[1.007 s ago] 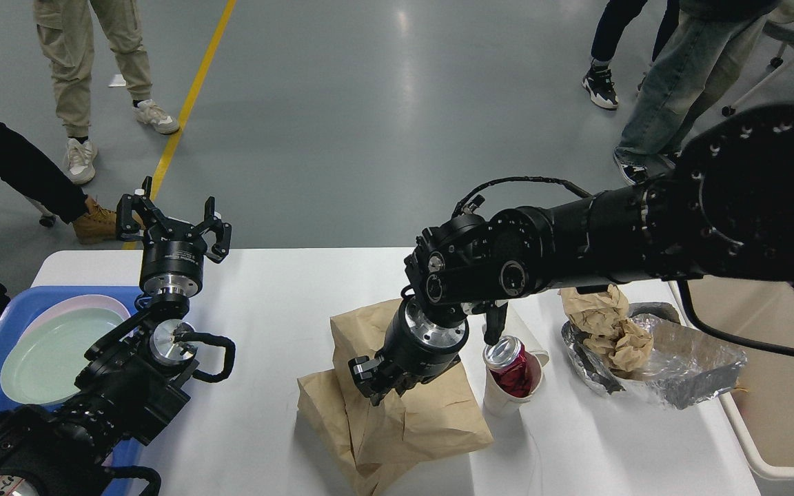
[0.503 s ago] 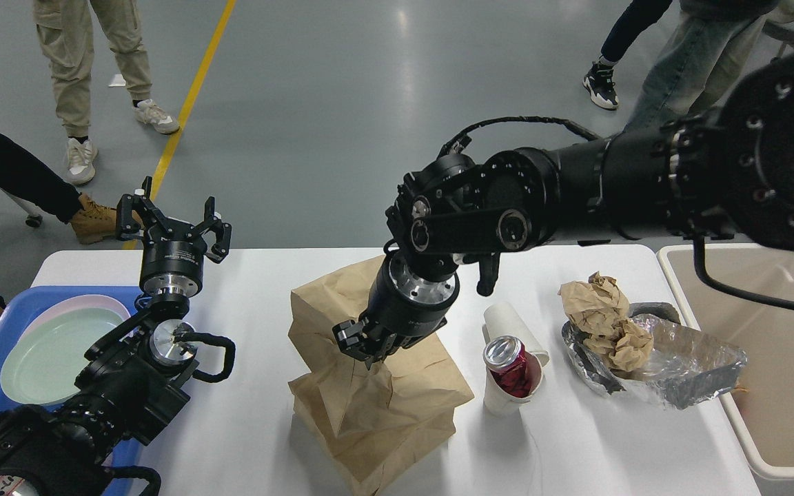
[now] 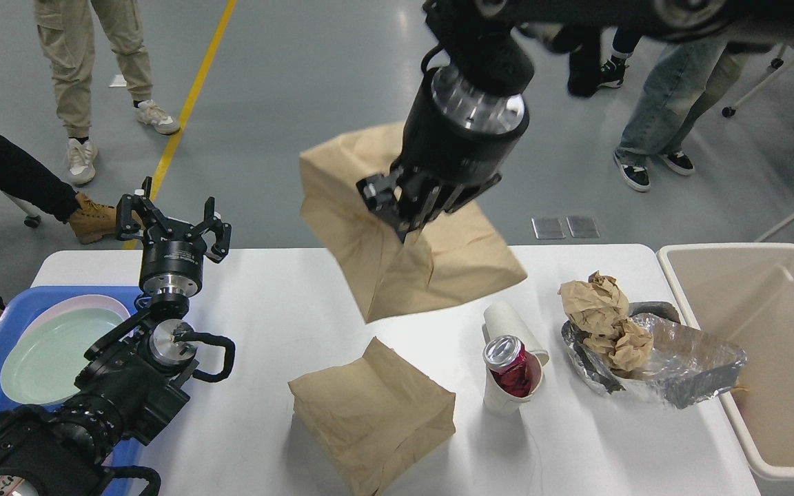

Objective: Tidy desktop
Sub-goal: 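Lift the upper paper bag up and carry it toward the bin, then drop the paper bag into the white bin and raise the right gripper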

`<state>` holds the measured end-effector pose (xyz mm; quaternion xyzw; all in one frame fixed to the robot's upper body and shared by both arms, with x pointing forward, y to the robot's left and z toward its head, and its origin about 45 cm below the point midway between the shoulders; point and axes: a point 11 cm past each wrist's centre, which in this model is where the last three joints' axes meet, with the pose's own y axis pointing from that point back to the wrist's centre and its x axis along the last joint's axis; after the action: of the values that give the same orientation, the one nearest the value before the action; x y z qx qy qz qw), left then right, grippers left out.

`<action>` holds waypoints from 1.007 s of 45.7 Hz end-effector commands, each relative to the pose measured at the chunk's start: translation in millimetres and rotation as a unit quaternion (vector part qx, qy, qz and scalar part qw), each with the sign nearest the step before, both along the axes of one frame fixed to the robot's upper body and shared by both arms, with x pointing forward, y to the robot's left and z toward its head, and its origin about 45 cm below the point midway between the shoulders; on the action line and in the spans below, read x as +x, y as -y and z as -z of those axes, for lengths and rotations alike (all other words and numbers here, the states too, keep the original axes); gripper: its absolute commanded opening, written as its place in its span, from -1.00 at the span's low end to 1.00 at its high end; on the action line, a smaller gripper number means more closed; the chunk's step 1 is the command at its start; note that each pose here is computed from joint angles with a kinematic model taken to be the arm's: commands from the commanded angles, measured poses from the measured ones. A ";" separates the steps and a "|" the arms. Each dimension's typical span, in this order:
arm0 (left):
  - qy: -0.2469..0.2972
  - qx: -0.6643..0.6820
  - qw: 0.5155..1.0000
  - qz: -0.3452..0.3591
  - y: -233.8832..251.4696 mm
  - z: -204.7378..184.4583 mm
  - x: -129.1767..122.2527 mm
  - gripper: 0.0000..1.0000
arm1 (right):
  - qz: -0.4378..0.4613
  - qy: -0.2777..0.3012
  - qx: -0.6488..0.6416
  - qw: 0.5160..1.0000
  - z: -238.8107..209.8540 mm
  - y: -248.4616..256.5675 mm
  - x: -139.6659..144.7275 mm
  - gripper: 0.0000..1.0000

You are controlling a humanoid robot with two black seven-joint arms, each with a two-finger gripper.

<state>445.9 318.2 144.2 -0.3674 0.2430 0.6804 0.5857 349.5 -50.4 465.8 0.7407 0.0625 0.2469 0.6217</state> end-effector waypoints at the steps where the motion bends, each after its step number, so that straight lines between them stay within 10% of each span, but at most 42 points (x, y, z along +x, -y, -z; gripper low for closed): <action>1: 0.000 0.000 1.000 0.000 0.0 0.0 0.0 0.93 | 0.025 0.039 -0.010 0.999 -27.0 20.2 8.2 -1.00; 31: 0.000 0.000 1.000 0.000 0.0 0.0 0.0 0.93 | 0.210 0.163 -0.117 0.957 -83.6 183.2 68.3 -1.00; 46: 0.000 0.000 1.000 0.000 0.0 0.0 0.0 0.93 | 0.366 0.090 -0.235 0.896 6.4 387.2 74.1 -1.00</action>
<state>445.9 318.1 144.2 -0.3674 0.2431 0.6803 0.5857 434.5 -375.1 500.0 0.5479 -0.2199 0.1048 0.8003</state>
